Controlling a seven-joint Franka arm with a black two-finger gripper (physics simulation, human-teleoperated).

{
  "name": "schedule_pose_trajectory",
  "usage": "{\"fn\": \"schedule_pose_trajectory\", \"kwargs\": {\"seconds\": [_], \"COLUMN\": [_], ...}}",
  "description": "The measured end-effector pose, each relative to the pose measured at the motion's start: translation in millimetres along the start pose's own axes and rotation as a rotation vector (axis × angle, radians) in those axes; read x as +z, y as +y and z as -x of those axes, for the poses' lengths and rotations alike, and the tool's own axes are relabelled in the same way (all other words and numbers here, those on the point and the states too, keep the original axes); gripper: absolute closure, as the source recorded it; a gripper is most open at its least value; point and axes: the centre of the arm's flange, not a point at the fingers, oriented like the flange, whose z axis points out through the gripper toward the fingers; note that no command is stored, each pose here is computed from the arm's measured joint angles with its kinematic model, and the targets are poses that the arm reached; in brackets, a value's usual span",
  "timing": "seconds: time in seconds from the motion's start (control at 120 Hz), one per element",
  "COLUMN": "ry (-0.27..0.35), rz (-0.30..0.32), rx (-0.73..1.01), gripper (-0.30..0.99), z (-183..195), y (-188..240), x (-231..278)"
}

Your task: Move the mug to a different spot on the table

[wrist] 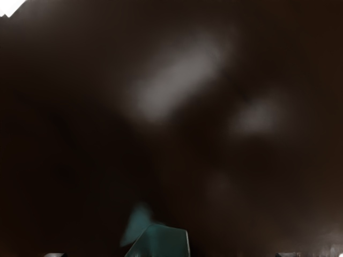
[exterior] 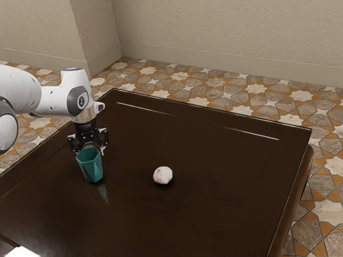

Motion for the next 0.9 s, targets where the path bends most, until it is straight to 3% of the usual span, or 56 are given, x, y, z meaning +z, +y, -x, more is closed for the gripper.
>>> {"fn": "schedule_pose_trajectory", "kwargs": {"seconds": [0.158,0.3,0.4,0.683,0.783,0.9], "ry": [-0.008,-0.028,-0.100,-0.380,-0.434,-0.445], "rz": [-0.002,0.012,0.057,0.114,0.125,0.132], "rx": [0.006,-0.004,-0.049,-0.142,-0.146,-0.150], "gripper": [0.37,0.43,0.50,0.58,0.63,0.66], "z": [1,4,10,38,46,40], "y": [-1,0,-3,-15,-7,3], "x": [2,-2,-8,-19,-22,-30]}}
